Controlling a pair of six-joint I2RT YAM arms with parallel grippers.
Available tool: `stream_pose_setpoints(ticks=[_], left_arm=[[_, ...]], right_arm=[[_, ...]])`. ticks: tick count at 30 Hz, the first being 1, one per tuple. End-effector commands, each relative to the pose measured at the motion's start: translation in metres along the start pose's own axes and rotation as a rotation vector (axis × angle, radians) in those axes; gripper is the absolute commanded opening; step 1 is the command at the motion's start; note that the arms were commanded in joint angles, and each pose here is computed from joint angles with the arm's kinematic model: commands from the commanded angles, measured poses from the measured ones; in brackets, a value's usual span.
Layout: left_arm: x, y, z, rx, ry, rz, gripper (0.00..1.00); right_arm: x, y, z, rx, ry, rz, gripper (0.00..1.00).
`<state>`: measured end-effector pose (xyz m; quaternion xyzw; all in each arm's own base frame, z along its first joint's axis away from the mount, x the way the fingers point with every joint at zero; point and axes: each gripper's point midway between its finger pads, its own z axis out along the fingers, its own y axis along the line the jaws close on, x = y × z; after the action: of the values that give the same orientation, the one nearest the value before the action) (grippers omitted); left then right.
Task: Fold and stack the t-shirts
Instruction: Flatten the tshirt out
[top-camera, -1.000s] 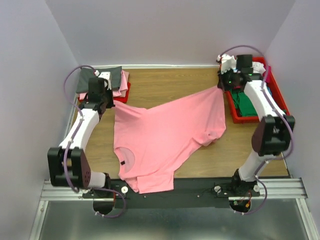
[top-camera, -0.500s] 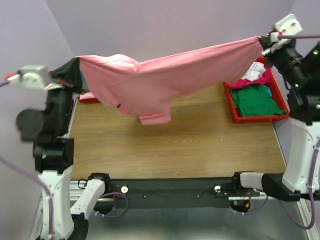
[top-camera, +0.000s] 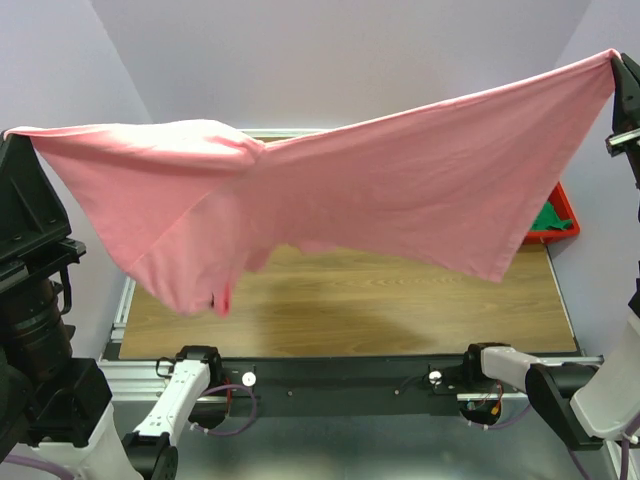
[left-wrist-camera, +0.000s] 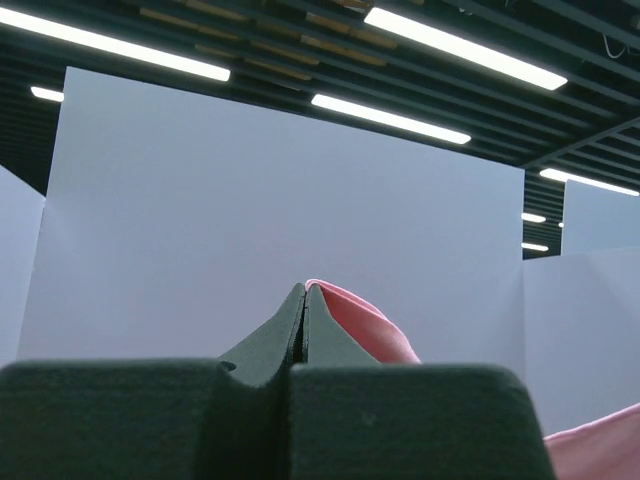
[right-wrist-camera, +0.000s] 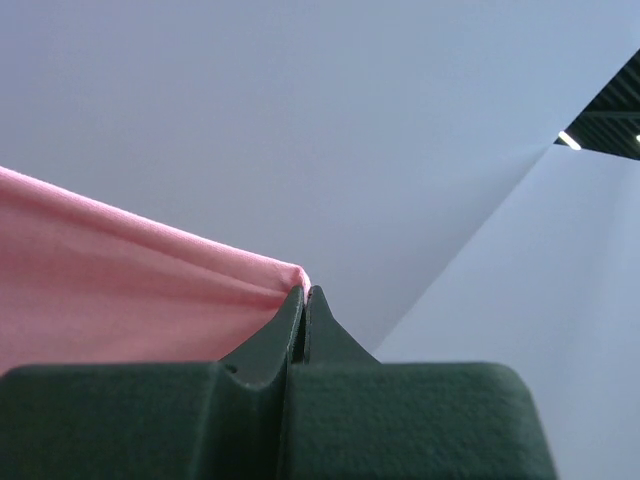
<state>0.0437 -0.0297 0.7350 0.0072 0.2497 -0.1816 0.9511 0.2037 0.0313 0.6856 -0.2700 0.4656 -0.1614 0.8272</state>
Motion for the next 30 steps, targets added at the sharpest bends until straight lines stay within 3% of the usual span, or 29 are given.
stream_pose_setpoints(ticks=[1,6,8,9,12,13,15,16,18,19,22,26,30], left_arm=[[0.022,0.007,0.002,-0.018,0.048,-0.002,0.0],[0.072,0.028,-0.006,-0.063,0.133,0.019,0.0],[0.118,0.041,-0.017,-0.085,0.216,0.008,0.0],[0.158,0.053,-0.03,-0.108,0.296,-0.001,0.0],[0.214,0.068,-0.054,-0.135,0.389,-0.015,0.0],[0.261,0.081,-0.079,-0.165,0.486,-0.029,0.0],[0.306,0.091,-0.103,-0.18,0.565,-0.052,0.0],[0.357,0.101,-0.136,-0.21,0.681,-0.08,0.0],[0.398,0.105,-0.163,-0.206,0.756,-0.119,0.0],[0.44,0.114,-0.198,-0.239,0.862,-0.145,0.0],[0.49,0.129,-0.232,-0.295,0.973,-0.164,0.0],[0.578,0.149,-0.284,-0.365,1.224,-0.203,0.0],[0.618,0.165,-0.297,-0.404,1.312,-0.191,0.0]], right_arm=[[0.025,-0.001,0.007,0.026,0.084,0.008,0.01],[0.083,0.034,0.026,-0.067,0.2,0.052,0.01],[0.122,0.06,0.033,-0.129,0.273,0.084,0.0],[0.138,0.071,0.035,-0.155,0.301,0.096,0.0],[0.202,0.124,0.034,-0.268,0.404,0.156,0.01],[0.213,0.139,0.036,-0.313,0.397,0.175,0.0],[0.248,0.177,0.029,-0.406,0.445,0.232,0.0],[0.287,0.215,0.016,-0.49,0.52,0.282,0.0],[0.312,0.247,0.015,-0.561,0.517,0.338,0.0],[0.347,0.276,0.008,-0.602,0.568,0.383,0.0],[0.39,0.314,0.004,-0.655,0.604,0.432,0.0],[0.474,0.379,0.003,-0.754,0.726,0.486,0.0],[0.523,0.408,0.014,-0.762,0.82,0.506,0.0]])
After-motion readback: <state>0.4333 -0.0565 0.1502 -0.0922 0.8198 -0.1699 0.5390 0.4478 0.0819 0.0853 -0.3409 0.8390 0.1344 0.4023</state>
